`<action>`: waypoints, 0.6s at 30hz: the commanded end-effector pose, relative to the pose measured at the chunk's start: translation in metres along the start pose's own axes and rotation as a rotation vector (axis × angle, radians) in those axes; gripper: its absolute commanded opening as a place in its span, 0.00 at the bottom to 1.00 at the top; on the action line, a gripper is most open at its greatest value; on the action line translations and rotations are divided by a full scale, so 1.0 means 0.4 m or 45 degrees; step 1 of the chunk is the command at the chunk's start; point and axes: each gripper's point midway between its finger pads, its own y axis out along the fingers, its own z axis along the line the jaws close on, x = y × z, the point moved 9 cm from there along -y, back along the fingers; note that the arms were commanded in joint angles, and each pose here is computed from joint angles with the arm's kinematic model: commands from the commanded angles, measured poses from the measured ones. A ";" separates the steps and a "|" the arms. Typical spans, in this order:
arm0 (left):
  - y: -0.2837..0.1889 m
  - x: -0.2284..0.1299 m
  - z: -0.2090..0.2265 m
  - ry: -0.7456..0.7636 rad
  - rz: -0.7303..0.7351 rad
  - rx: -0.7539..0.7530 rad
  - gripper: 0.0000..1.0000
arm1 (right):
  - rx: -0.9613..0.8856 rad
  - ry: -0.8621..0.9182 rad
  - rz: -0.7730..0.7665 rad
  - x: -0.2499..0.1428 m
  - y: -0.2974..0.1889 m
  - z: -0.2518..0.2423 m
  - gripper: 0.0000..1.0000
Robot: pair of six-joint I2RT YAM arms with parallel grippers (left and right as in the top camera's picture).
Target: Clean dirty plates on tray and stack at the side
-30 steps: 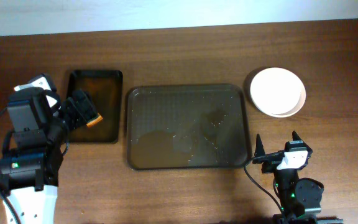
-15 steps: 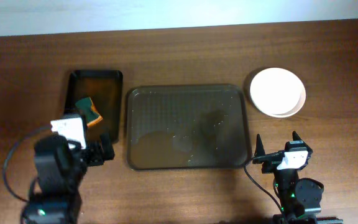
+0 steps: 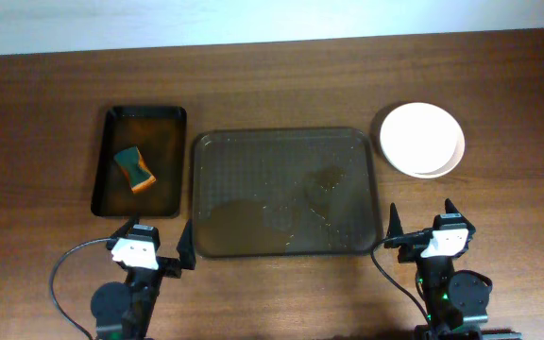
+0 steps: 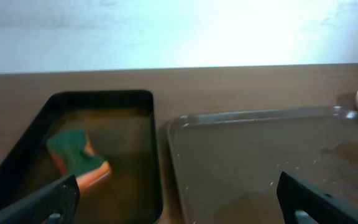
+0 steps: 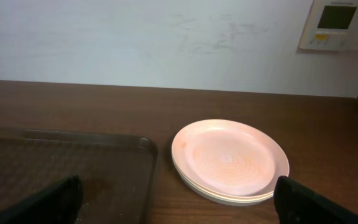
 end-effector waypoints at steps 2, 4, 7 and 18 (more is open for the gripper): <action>-0.007 -0.032 0.018 -0.045 0.073 0.119 1.00 | -0.020 -0.008 0.007 -0.006 0.000 -0.004 0.99; -0.007 -0.031 0.019 -0.044 0.069 0.126 1.00 | -0.020 -0.008 0.007 -0.006 0.000 -0.004 0.98; -0.013 -0.017 0.018 0.020 0.020 0.131 1.00 | -0.020 -0.008 0.007 -0.006 0.000 -0.004 0.99; -0.031 0.012 0.023 0.262 -0.076 0.246 1.00 | -0.020 -0.008 0.007 -0.006 0.000 -0.004 0.98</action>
